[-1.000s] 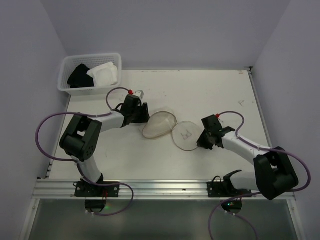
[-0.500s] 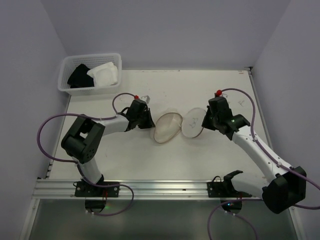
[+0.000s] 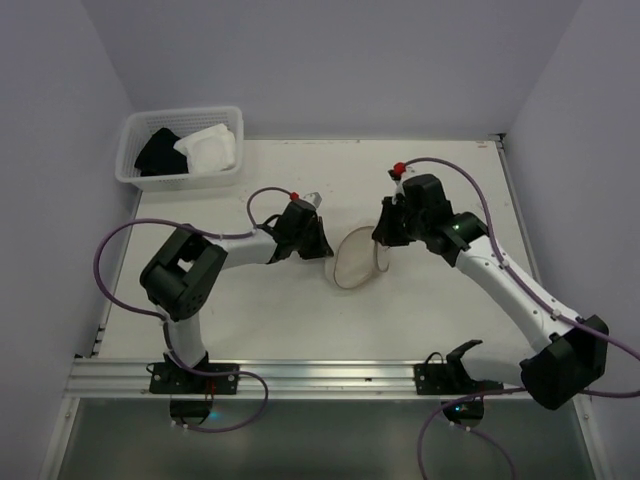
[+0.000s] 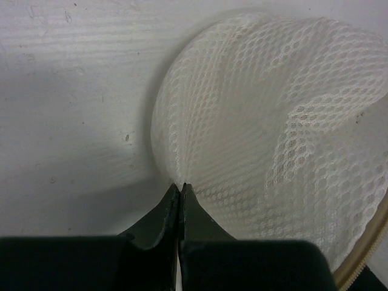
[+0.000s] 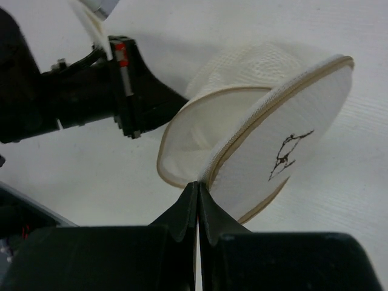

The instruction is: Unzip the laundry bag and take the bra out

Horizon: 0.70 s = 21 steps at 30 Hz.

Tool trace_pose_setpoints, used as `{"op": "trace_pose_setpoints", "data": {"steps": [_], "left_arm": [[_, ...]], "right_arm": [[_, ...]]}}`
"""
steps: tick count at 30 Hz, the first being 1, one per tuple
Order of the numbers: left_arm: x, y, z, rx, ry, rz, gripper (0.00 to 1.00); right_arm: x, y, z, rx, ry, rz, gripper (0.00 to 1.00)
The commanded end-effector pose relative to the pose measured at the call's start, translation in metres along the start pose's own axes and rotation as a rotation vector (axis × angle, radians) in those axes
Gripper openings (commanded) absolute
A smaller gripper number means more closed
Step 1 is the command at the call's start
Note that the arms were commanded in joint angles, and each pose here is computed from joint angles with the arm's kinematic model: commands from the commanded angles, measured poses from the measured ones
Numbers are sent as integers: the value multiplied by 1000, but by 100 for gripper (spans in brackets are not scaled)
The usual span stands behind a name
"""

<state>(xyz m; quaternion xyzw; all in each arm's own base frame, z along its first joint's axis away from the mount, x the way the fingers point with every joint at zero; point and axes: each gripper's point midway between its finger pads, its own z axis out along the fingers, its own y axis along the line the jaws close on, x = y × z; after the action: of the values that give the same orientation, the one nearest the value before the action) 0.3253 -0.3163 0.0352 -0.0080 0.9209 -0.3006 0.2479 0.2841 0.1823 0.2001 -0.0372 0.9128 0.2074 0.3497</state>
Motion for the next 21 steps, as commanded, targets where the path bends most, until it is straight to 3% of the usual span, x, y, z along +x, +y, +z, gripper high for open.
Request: {"op": "trace_pose_setpoints", "data": {"steps": [1,7,21], "left_arm": [[-11,-16,6,53,-25,-19,0],[-7,-17,10,68,-27,-30,0],[3,-6,6,59,-44,-40,0]], "right_arm": [[0,46,5,-182,28,-105,0],[28,78,38,-315,139,-141,0],[85,81,105,-417,308,-129,0]]}}
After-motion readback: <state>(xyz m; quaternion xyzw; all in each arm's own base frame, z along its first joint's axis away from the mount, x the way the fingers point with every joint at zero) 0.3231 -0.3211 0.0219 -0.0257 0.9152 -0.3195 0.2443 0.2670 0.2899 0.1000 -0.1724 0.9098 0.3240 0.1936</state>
